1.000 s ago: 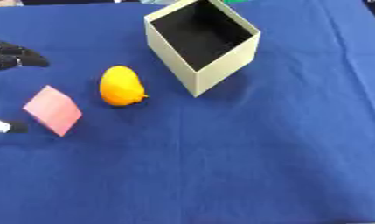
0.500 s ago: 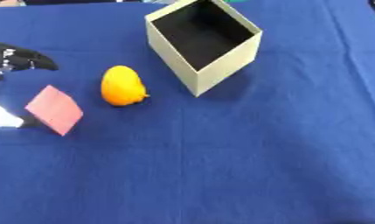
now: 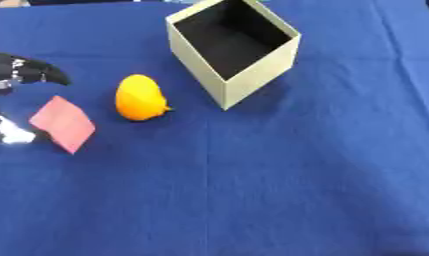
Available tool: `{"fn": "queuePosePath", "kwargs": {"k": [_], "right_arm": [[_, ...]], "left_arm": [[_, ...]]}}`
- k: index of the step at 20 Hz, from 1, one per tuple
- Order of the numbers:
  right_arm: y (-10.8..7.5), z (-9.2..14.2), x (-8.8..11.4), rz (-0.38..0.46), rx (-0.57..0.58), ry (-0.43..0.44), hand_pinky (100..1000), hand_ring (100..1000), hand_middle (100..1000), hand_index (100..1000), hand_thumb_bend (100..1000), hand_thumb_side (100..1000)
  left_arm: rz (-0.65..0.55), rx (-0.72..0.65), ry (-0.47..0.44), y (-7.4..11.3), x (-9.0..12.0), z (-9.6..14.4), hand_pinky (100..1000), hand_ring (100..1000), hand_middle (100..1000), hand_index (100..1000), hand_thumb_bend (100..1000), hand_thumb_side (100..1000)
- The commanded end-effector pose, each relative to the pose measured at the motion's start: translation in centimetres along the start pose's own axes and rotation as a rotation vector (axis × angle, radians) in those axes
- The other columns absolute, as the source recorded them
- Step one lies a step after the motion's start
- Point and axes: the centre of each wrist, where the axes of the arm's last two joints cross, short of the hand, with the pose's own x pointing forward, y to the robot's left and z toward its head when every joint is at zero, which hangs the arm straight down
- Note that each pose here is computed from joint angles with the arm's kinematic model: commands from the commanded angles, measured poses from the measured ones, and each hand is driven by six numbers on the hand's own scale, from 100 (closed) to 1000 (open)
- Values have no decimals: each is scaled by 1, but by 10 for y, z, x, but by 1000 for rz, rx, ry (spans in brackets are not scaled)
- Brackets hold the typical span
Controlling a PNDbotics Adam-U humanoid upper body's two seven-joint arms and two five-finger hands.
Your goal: Pick up objects on the table and place them in the box.
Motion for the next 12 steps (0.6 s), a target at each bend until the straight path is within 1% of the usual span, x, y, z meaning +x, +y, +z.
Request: {"fn": "queuePosePath", "kwargs": {"k": [1, 5, 8, 12], "right_arm": [[-7, -4, 5, 6, -15, -22, 896, 982, 646, 899, 100, 674], [-7, -4, 5, 7, -18, -21, 896, 982, 645, 899, 100, 674], [-7, -4, 5, 6, -18, -21, 896, 983, 644, 899, 100, 674], [-7, -4, 5, 4, -18, -19, 896, 983, 643, 899, 100, 675]], "left_arm": [[-160, -252, -185, 9, -4, 4, 853, 841, 831, 923, 418, 554], [-161, -278, -195, 7, -5, 3, 848, 840, 825, 916, 392, 531], [-167, -304, -186, 7, -5, 3, 844, 840, 828, 919, 414, 526], [-164, -313, -191, 5, -5, 1, 836, 818, 796, 897, 377, 525]]}}
